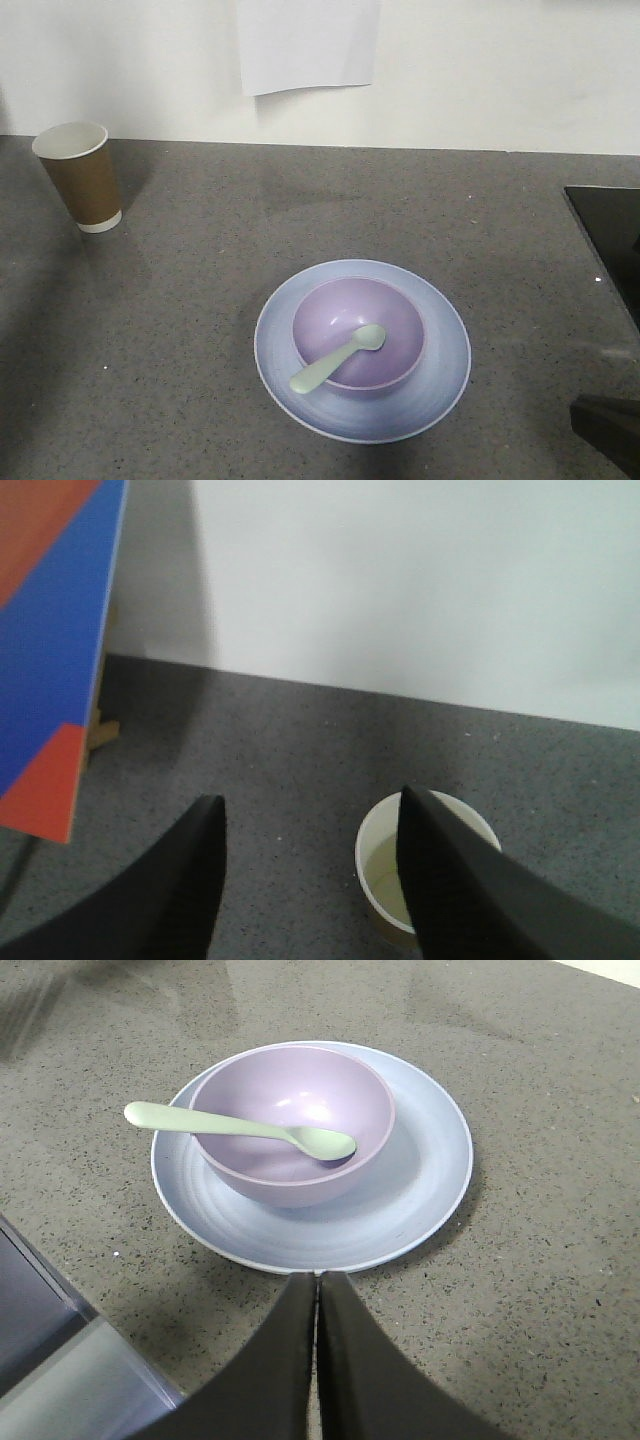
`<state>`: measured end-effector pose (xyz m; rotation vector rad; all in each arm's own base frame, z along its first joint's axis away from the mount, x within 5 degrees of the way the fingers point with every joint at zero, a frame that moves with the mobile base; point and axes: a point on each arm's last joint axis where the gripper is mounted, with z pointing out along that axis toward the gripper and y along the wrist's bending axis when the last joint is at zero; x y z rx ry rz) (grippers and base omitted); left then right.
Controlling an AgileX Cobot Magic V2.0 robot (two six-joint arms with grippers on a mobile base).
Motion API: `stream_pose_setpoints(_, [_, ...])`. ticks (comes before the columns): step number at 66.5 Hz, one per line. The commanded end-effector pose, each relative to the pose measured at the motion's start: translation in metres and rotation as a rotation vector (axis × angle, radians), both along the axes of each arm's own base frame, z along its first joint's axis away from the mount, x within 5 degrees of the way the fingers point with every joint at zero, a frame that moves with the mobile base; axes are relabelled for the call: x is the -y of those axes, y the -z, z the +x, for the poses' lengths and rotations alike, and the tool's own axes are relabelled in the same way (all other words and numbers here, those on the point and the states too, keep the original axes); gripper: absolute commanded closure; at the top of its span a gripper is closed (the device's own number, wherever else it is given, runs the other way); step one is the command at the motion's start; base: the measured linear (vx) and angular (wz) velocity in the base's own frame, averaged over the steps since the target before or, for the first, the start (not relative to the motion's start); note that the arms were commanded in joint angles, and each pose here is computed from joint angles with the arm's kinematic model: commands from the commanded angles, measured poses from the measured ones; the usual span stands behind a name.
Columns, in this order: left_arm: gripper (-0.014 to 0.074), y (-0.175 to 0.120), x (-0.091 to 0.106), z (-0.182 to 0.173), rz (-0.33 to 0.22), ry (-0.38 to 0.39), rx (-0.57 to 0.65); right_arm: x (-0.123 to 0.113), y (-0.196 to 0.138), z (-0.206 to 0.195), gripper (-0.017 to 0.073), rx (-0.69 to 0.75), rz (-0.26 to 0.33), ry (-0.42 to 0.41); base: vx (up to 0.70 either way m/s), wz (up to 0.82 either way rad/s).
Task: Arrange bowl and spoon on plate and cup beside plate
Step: 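Move the left gripper down onto the brown paper cup rim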
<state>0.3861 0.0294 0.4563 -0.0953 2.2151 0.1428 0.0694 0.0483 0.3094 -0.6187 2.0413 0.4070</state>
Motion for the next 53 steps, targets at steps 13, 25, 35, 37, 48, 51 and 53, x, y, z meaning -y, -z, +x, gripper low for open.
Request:
stream_pose_setpoints(13, [0.0223,0.041,-0.010,0.042,-0.051,0.011,-0.053,0.000,-0.012,0.003,0.0564,0.061,0.037,0.021,0.00,0.00])
stream_pose_setpoints(25, [0.0223,0.067,-0.009,0.058,-0.072,0.028,-0.117,0.000,-0.012,0.003,0.0564,0.061,0.037,0.021,0.00,0.00])
stream_pose_setpoints(35, [0.0223,0.076,-0.009,0.063,-0.074,0.039,-0.136,0.000,-0.012,0.003,0.0564,0.061,0.038,0.021,0.00,0.00])
stream_pose_setpoints(37, [0.0223,0.076,-0.009,0.064,-0.072,0.040,-0.136,0.000,-0.012,0.003,0.0564,0.061,0.038,0.021,0.00,0.00])
stream_pose_setpoints(48, [0.0223,0.081,-0.006,0.067,-0.104,0.065,-0.143,0.000,-0.012,0.003,0.0564,0.060,0.040,0.022,0.00,0.00])
stream_pose_setpoints(51, [0.0223,0.084,-0.005,0.068,-0.109,0.066,-0.147,0.000,-0.012,0.003,0.0564,0.059,0.041,0.022,0.00,0.00])
stream_pose_setpoints(53, [0.0223,0.085,-0.005,0.069,-0.116,0.069,-0.151,0.000,-0.012,0.003,0.0564,0.059,0.041,0.023,0.00,0.00])
